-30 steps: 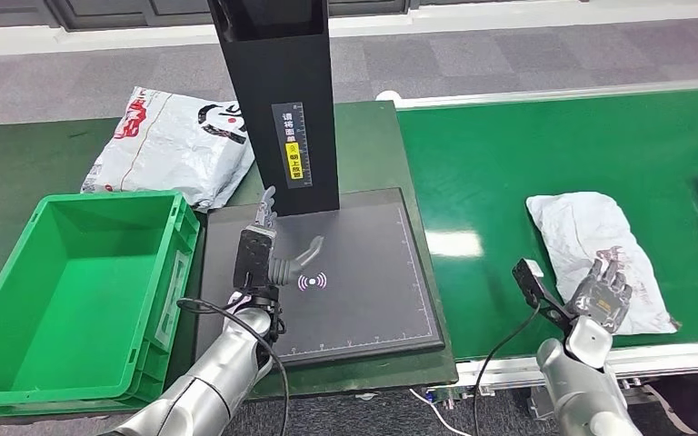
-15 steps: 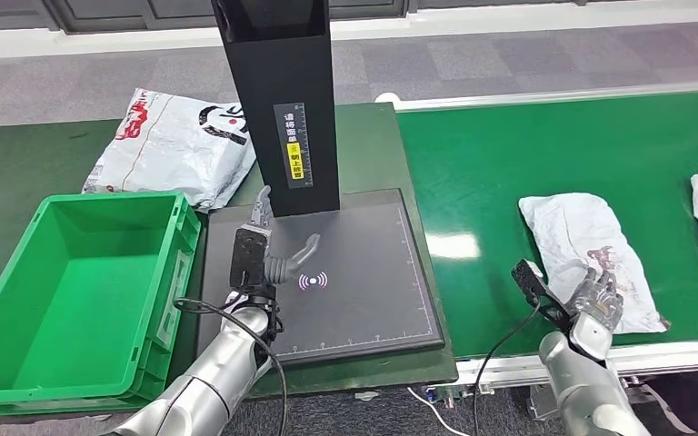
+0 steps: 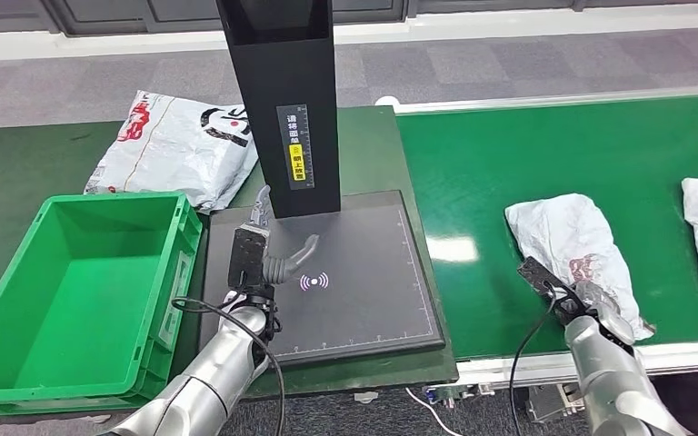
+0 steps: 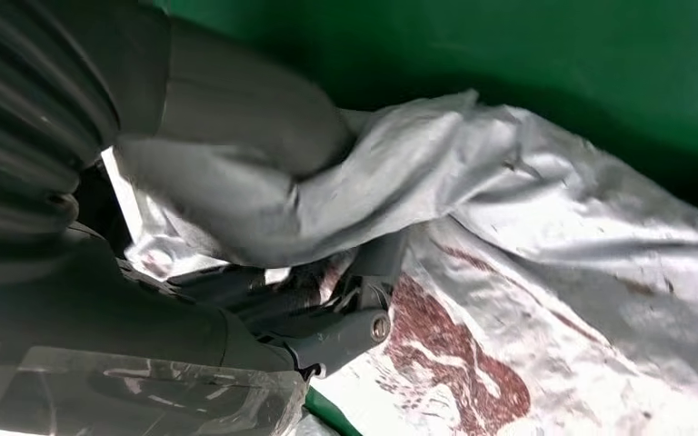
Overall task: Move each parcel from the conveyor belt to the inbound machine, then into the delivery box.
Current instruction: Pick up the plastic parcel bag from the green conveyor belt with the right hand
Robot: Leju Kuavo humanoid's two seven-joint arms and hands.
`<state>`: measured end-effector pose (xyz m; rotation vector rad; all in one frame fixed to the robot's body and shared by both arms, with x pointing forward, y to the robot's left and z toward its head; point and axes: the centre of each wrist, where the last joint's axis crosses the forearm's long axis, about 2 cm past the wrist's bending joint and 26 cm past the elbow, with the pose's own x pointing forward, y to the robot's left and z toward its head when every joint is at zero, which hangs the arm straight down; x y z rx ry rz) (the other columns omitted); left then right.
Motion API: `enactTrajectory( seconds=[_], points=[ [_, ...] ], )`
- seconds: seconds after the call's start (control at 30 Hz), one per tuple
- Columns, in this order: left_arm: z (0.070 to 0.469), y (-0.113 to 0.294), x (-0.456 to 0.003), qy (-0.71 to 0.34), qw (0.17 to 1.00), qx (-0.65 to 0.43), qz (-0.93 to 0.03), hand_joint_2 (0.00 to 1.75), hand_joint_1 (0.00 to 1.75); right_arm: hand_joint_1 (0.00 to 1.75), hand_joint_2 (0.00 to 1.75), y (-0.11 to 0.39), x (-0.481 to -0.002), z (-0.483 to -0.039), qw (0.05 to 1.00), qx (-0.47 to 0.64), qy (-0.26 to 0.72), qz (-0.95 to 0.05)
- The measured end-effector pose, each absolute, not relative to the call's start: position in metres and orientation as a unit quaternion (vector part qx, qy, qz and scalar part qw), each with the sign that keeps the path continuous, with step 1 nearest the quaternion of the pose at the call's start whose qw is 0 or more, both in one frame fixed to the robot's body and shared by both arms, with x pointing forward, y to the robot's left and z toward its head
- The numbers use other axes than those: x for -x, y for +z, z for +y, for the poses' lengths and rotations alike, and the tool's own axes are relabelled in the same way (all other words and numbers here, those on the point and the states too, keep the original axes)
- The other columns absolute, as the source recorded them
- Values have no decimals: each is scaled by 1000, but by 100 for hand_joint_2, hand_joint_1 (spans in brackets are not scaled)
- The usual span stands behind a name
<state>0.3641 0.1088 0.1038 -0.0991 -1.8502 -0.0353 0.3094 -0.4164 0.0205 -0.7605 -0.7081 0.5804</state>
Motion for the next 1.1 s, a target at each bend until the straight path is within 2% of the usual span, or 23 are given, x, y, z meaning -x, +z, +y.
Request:
enactTrajectory(
  seconds=[0.2, 0.47, 0.73, 1.1],
  points=[
    [110, 103, -364, -15, 601, 40, -798, 175, 0, 175, 175, 22, -312, -416, 820, 370, 266, -347],
    [119, 96, -365, 7, 628, 24, -777, 175, 0, 175, 175, 28, -314, -411, 739, 477, 234, -415],
    [133, 93, -371, -26, 679, 7, -733, 175, 0, 175, 175, 54, -328, -408, 642, 535, 200, -511],
    [160, 115, -399, -43, 675, -42, -736, 175, 0, 175, 175, 106, -363, -372, 552, 529, 211, -609]
  ],
)
